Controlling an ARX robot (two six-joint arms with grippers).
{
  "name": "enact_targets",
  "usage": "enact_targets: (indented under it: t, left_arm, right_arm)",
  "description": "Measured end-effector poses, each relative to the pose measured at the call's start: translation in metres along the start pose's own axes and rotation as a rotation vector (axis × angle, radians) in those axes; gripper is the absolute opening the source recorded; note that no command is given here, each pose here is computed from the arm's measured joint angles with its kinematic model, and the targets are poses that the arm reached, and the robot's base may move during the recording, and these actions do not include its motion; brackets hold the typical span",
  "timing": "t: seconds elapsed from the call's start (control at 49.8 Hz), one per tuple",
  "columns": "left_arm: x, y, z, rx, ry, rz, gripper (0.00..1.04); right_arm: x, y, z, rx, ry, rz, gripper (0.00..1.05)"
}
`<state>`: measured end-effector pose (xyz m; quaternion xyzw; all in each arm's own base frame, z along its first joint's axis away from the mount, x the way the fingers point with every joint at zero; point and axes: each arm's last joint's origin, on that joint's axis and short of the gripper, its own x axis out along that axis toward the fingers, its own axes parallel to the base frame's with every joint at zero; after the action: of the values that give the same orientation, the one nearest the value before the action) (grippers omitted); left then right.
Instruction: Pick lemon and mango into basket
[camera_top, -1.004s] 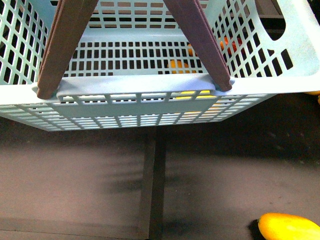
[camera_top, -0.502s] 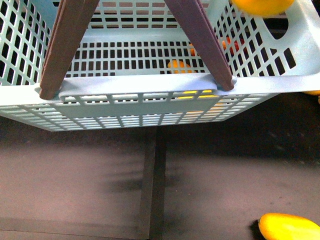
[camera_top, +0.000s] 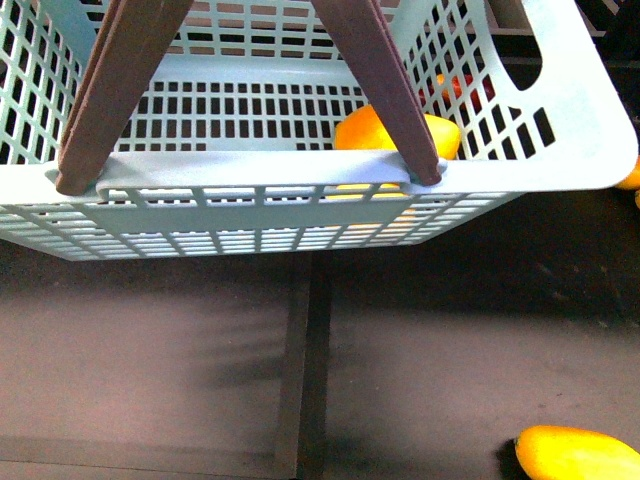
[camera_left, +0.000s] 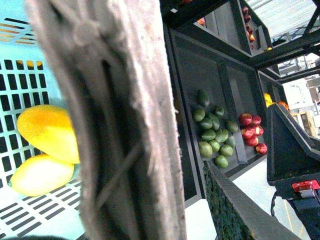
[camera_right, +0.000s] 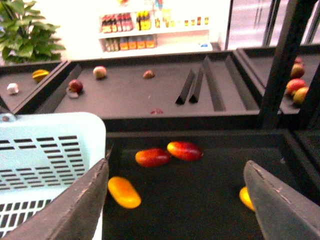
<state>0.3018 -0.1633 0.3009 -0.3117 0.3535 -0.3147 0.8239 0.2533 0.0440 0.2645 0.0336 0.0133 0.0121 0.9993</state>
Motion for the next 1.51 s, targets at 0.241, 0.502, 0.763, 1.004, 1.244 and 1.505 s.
enact_targets:
  t: [0.241,0.502,0.763,1.004,1.244,1.505]
  left_arm:
    - [0.000,-0.001,-0.001,-0.005,0.010,-0.010,0.28]
    - [0.000,0.000,0.000,-0.005,0.005,-0.005,0.28]
    - [0.000,-0.001,-0.001,-0.005,0.008,-0.009,0.28]
    - [0.000,-0.001,-0.001,-0.005,0.009,-0.009,0.28]
    - [0.000,-0.001,0.000,-0.005,0.006,-0.007,0.28]
    - [0.000,-0.001,-0.001,-0.005,0.009,-0.010,0.28]
  right_arm:
    - [-0.047,-0.024,-0.047,-0.058,-0.016,-0.020,0.27]
    - [-0.084,-0.043,-0.072,-0.064,-0.017,-0.007,0.02]
    - [-0.101,-0.047,-0.083,-0.064,-0.014,-0.023,0.02]
    - [-0.111,-0.047,-0.088,-0.064,-0.018,-0.024,0.02]
    - [-0.120,-0.047,-0.095,-0.064,-0.034,-0.023,0.02]
    - [-0.128,-0.047,-0.093,-0.064,-0.042,-0.021,0.02]
